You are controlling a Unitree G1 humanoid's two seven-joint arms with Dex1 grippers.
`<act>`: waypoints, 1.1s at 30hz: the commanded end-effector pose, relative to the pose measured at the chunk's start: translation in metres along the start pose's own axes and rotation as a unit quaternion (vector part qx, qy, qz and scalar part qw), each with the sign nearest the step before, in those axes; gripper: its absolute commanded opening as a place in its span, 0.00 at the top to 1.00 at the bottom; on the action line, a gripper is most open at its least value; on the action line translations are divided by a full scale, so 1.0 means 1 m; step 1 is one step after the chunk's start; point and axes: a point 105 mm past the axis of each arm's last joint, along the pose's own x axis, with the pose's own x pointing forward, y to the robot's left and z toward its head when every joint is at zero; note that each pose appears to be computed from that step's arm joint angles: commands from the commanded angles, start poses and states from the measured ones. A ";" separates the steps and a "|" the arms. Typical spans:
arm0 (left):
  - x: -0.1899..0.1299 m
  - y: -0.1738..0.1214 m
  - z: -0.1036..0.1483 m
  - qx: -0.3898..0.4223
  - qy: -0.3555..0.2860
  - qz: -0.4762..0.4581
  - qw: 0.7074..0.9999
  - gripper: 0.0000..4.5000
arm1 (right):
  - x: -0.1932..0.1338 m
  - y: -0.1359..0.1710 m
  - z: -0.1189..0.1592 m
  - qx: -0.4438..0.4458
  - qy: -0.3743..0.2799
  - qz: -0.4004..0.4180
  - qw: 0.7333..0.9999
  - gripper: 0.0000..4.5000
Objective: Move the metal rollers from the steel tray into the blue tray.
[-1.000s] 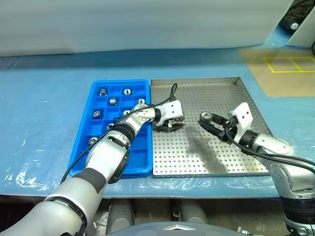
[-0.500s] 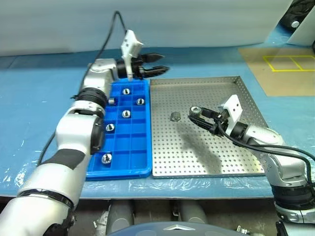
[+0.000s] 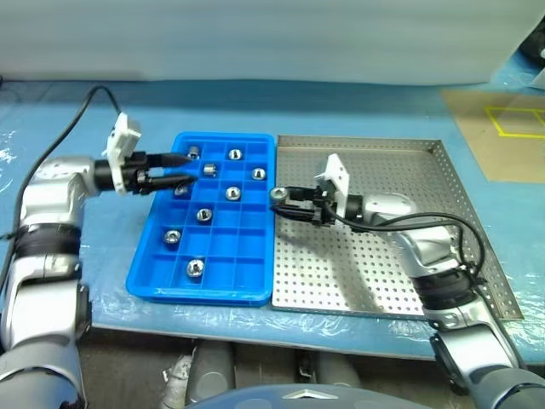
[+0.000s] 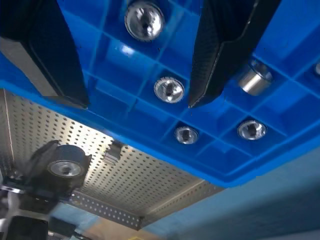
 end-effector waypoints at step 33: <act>-0.017 -0.064 -0.023 -0.015 0.020 0.067 0.997 0.27 | 0.062 0.022 -0.019 -0.018 0.015 0.145 0.989 0.63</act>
